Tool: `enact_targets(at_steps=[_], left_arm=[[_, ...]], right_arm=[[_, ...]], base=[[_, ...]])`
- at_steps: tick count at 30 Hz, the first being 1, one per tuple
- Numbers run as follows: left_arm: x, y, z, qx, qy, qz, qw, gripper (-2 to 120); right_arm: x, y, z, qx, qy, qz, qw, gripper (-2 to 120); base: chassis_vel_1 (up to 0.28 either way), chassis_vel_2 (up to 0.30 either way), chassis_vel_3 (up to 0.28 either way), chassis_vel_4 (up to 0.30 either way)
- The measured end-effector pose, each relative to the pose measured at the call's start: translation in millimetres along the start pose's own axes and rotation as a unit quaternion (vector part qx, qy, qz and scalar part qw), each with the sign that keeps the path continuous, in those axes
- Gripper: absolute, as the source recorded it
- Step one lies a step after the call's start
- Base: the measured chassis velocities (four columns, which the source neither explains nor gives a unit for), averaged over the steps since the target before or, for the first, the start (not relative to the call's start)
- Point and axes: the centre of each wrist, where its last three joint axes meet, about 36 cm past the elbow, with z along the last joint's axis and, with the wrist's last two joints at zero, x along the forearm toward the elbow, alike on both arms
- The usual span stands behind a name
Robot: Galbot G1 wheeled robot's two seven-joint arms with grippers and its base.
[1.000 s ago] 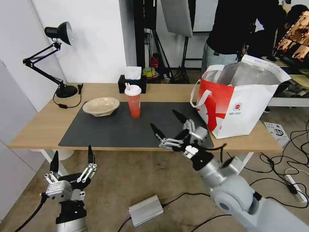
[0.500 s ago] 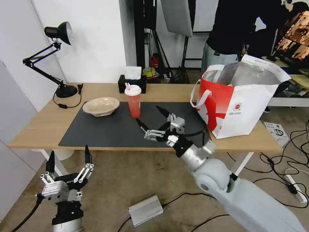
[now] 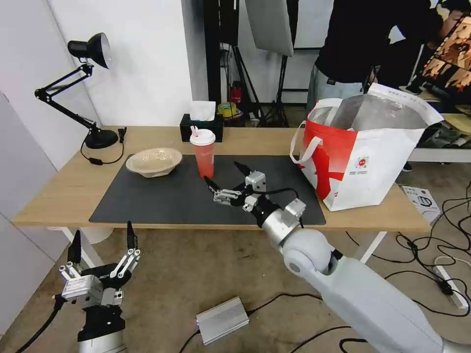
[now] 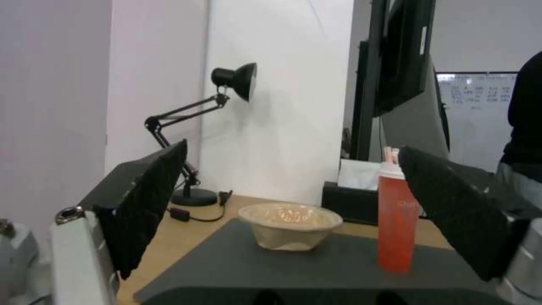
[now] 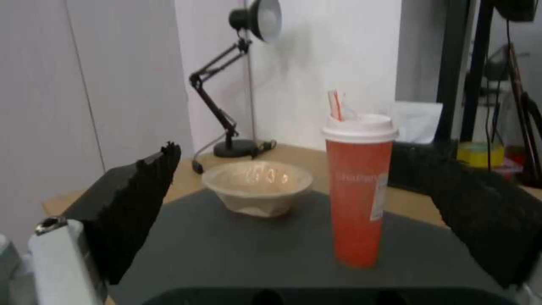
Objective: Pick up the trash from the table and place it into the takeout bag.
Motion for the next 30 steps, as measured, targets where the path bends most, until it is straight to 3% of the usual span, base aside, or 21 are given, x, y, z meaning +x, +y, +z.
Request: enact_targets(at_steps=[11,30], left_arm=[[0,0.5,0.8,-0.001,0.001,-0.001,1.0,100],[1,1.2,-1.1,-0.002,0.001,-0.002,1.0,100]], right_arm=[[-22,1,-5,0.0,0.023,0.011,1.0,100],[-63,-22,2,0.003,0.052,0.052,0.997,100]], base=[[0.0,0.0,0.0,0.0],[0.0,0.0,0.0,0.0]])
